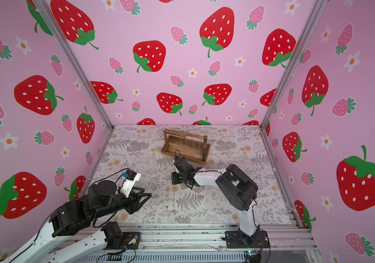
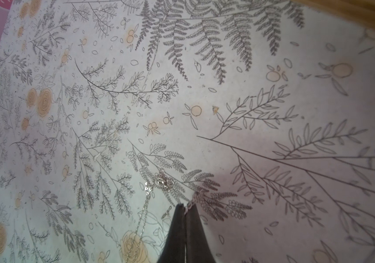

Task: Take the necklace off the jewelry display stand
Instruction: Place the necklace at the center of the board.

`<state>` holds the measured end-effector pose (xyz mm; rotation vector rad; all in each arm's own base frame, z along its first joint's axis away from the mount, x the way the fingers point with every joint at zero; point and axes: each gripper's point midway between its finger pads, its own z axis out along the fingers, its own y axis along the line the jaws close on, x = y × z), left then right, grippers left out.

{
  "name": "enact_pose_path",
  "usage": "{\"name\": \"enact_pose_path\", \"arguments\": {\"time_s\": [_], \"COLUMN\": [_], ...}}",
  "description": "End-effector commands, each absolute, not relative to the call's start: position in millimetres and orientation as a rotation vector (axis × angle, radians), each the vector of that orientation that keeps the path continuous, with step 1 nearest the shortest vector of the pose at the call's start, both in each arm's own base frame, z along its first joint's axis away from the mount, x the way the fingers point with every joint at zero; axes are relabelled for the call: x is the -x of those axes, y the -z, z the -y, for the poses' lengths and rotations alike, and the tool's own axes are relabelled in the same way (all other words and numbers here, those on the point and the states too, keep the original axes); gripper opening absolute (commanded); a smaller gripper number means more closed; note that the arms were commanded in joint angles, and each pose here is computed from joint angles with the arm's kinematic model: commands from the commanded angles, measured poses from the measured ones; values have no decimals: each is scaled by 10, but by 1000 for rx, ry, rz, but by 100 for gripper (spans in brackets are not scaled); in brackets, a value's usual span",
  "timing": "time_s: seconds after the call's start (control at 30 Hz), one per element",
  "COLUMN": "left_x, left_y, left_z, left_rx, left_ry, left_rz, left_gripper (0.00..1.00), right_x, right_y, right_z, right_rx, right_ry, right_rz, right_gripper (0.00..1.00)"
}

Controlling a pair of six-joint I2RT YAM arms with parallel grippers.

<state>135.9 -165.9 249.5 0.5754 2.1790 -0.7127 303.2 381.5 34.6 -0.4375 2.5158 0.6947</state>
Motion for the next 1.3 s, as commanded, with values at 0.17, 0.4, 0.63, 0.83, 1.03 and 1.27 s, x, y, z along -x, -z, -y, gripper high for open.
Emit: {"name": "enact_pose_path", "arguments": {"time_s": [0.17,0.4,0.63,0.83,1.03,1.27], "left_x": [-1347,-1347,-1348,-1349,-1365,-1561], "left_y": [-2492,-2496,-2491,-2489,-2508,-2577], "left_z": [1712,1717,1718,1734,1758,2005], "left_rx": [-603,-605,-604,-610,-599,-595], "left_ry": [735,736,736,740,753,770], "left_rz": [-2166,-2165,-2167,-2169,-2162,-2144], "left_gripper": [50,50,50,50,51,52], "right_x": [-3057,-3063,-3066,-3062,-3046,-2836], "right_y": [-321,-317,-312,-312,-575,-1091], "right_z": [-3826,-3839,-3843,-3836,-3785,-3371], "right_rx": [440,443,442,443,450,486], "right_ry": [-693,-693,-692,-690,-701,-655], "right_rz": [-2531,-2534,-2536,-2536,-2487,-2374], "right_gripper": [0,7,14,17,20,22]}}
